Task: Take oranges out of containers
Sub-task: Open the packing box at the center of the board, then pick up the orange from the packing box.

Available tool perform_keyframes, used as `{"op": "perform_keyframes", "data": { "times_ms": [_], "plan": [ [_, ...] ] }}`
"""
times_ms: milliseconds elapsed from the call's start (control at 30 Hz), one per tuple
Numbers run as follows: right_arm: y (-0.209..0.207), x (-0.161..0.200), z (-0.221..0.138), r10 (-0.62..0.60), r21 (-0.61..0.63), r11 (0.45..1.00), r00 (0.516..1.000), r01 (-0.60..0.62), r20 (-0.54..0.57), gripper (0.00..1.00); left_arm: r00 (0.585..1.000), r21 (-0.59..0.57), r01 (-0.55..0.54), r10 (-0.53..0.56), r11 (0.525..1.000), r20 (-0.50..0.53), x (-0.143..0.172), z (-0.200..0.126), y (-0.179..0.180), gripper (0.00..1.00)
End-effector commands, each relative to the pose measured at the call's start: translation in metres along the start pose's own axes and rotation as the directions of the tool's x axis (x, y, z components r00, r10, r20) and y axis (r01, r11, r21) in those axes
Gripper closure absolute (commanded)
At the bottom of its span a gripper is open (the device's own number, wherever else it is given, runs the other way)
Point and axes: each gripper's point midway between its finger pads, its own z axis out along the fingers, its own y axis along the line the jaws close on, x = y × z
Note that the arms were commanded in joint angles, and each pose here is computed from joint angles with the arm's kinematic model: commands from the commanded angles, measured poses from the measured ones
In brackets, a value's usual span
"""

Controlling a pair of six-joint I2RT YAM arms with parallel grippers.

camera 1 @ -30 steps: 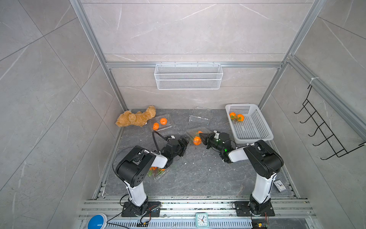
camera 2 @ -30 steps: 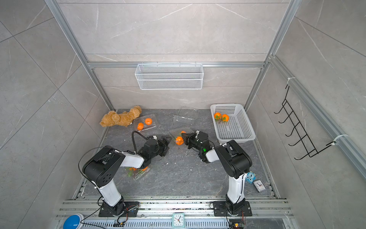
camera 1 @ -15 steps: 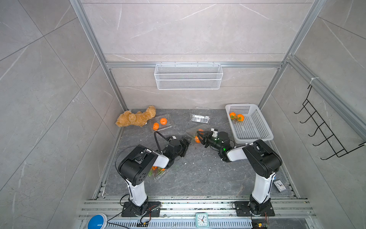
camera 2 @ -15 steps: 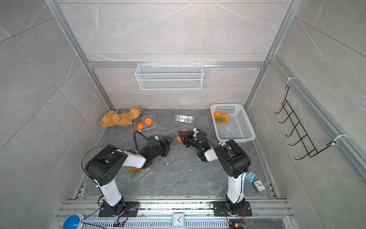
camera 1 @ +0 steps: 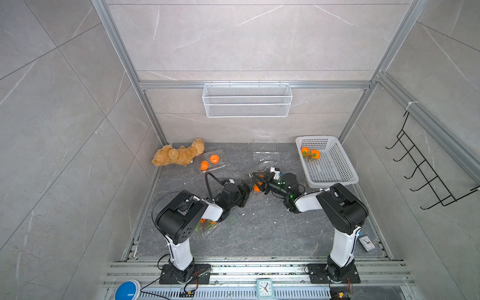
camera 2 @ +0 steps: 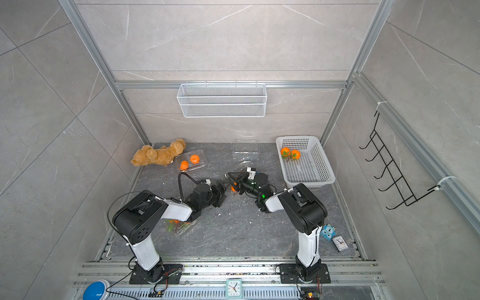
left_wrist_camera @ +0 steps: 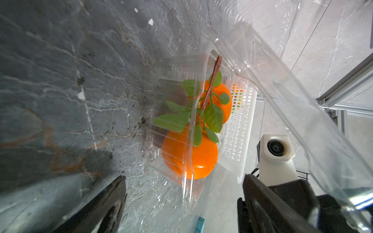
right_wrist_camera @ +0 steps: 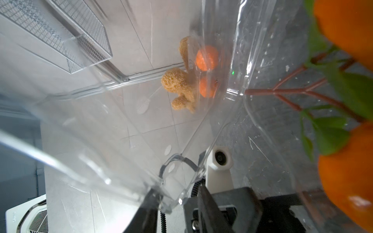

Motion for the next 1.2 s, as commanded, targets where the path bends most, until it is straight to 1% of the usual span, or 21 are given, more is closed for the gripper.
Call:
{"op": "perform_keyframes", "data": {
  "times_ms": [0, 133, 267, 333, 400, 467, 500, 567, 633, 700, 733, 833, 900, 1000, 1167],
  "plan": [
    [0.022, 0.003, 0.001, -0.077, -0.023, 0.997, 0.997, 0.077, -0.022, 0.62, 0.999, 0.037, -0.033, 0.032, 0.999, 0.033, -0.012, -0.017, -0.016, 0.08],
    [0.033, 0.001, -0.001, -0.124, -0.013, 0.992, 0.992, 0.124, -0.024, 0.56, 0.998, 0.012, -0.035, 0.034, 0.999, 0.055, -0.028, -0.032, -0.014, 0.07],
    [0.044, -0.002, -0.004, -0.180, 0.012, 0.984, 0.983, 0.180, -0.033, 0.45, 0.996, -0.019, -0.069, 0.070, 0.997, 0.061, -0.039, -0.044, -0.018, 0.07],
    [0.047, -0.002, -0.006, -0.217, 0.044, 0.975, 0.975, 0.219, -0.045, 0.41, 0.993, -0.037, -0.097, 0.099, 0.995, 0.060, -0.043, -0.050, -0.023, 0.07],
    [0.048, -0.002, -0.010, -0.265, 0.089, 0.959, 0.963, 0.269, -0.055, 0.33, 0.990, -0.059, -0.127, 0.131, 0.990, 0.062, -0.047, -0.056, -0.029, 0.06],
    [0.048, -0.002, -0.014, -0.322, 0.159, 0.930, 0.944, 0.330, -0.075, 0.26, 0.986, -0.073, -0.153, 0.158, 0.986, 0.061, -0.050, -0.062, -0.036, 0.06],
    [0.046, -0.002, -0.017, -0.362, 0.212, 0.903, 0.928, 0.373, -0.090, 0.23, 0.984, -0.077, -0.163, 0.168, 0.984, 0.059, -0.052, -0.064, -0.039, 0.05],
    [0.041, -0.004, -0.025, -0.446, 0.321, 0.826, 0.885, 0.464, -0.132, 0.19, 0.983, -0.086, -0.172, 0.178, 0.981, 0.055, -0.055, -0.070, -0.045, 0.05],
    [0.036, -0.007, -0.033, -0.518, 0.426, 0.722, 0.834, 0.546, -0.191, 0.19, 0.981, -0.085, -0.186, 0.190, 0.979, 0.048, -0.056, -0.074, -0.053, 0.04],
    [0.030, -0.007, -0.041, -0.586, 0.531, 0.562, 0.759, 0.634, -0.285, 0.20, 0.983, -0.090, -0.178, 0.181, 0.980, 0.026, -0.054, -0.074, -0.055, 0.02],
    [0.026, -0.006, -0.042, -0.603, 0.558, 0.491, 0.723, 0.669, -0.337, 0.21, 0.987, -0.081, -0.160, 0.161, 0.984, 0.009, -0.052, -0.073, -0.056, 0.02],
    [0.013, -0.002, -0.044, -0.603, 0.603, 0.338, 0.658, 0.722, -0.451, 0.27, 0.994, -0.039, -0.104, 0.102, 0.994, -0.029, -0.046, -0.068, -0.057, 0.01],
    [0.005, 0.001, -0.041, -0.594, 0.611, 0.268, 0.627, 0.745, -0.504, 0.31, 0.996, -0.024, -0.081, 0.080, 0.996, -0.035, -0.045, -0.067, -0.056, 0.01],
    [-0.012, 0.007, -0.034, -0.573, 0.616, 0.173, 0.587, 0.769, -0.572, 0.34, 0.997, -0.023, -0.073, 0.072, 0.997, -0.025, -0.045, -0.068, -0.052, 0.01],
    [-0.042, 0.010, -0.019, -0.531, 0.619, 0.077, 0.558, 0.782, -0.638, 0.41, 0.998, -0.011, -0.048, 0.047, 0.999, -0.032, -0.042, -0.068, -0.044, 0.01]
  ]
}}
